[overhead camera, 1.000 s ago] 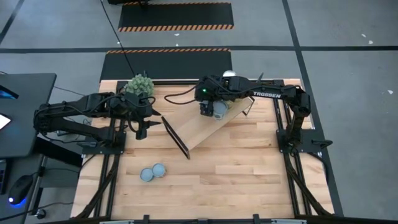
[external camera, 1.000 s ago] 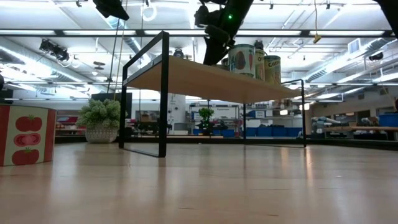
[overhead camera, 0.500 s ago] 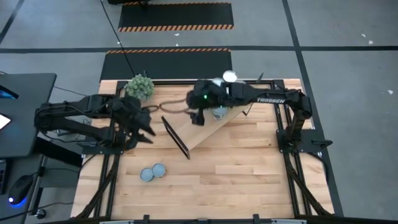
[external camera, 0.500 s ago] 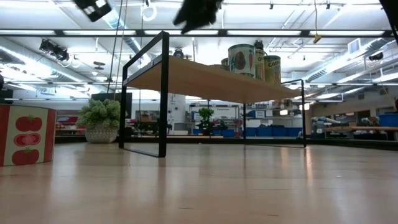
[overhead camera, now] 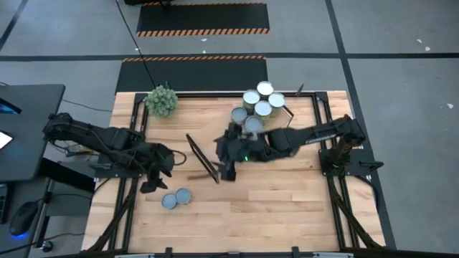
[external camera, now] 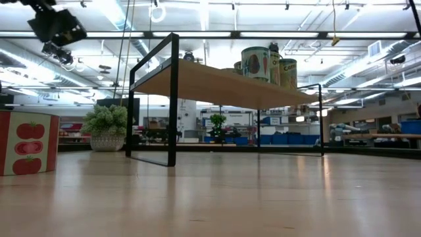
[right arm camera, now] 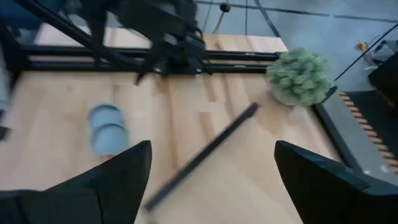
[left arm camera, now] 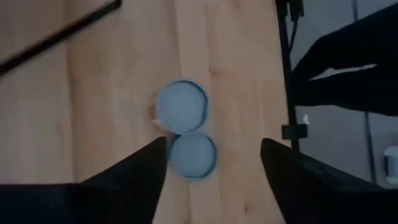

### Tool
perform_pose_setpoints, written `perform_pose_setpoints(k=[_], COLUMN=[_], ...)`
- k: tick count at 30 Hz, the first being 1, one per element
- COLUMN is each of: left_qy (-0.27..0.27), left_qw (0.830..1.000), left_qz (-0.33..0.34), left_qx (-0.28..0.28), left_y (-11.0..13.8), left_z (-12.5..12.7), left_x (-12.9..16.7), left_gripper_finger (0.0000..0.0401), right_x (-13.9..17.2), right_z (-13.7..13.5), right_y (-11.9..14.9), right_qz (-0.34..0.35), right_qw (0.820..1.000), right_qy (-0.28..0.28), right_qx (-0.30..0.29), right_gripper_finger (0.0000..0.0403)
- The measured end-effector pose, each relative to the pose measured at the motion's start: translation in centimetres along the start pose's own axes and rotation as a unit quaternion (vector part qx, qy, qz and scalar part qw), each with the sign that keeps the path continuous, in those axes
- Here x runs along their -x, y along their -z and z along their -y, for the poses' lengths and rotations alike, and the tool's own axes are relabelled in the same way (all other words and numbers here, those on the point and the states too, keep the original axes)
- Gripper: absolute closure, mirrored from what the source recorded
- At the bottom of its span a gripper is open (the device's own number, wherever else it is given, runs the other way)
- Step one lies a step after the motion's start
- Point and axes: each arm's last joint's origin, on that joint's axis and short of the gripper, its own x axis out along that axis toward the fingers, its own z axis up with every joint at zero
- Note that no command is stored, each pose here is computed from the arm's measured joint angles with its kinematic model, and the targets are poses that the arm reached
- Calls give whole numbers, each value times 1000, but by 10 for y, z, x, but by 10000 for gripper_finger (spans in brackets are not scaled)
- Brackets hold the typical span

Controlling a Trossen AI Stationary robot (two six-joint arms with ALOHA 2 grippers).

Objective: Pick and place cans onto a shelf
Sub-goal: Put the canned tomatoes on the shelf

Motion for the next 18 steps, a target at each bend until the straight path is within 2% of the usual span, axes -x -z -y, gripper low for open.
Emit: perform_pose_setpoints(k=[3, 6, 11, 14, 18], left_qy=[10, -11, -37, -37, -30], left_qw=[1000, 1000, 998, 997, 997], left_qz=[9, 16, 52, 53, 38], left_qx=[5, 6, 26, 33, 62], left_y=[-3, -7, -18, -19, -17], left_z=[6, 12, 28, 38, 49], left_x=[-5, -4, 2, 2, -4], left_gripper_finger=[106, 94, 106, 114, 117], right_x=[11, 22, 42, 52, 61], right_z=[-23, -44, -77, -98, -123], right_y=[3, 6, 15, 24, 37], right_qz=[6, 10, 2, -9, -14], right_qw=[999, 997, 988, 984, 981], right_qy=[-7, -23, -63, -83, -80], right_qx=[-30, -70, -142, -155, -175], right_gripper_finger=[55, 55, 55, 55, 55])
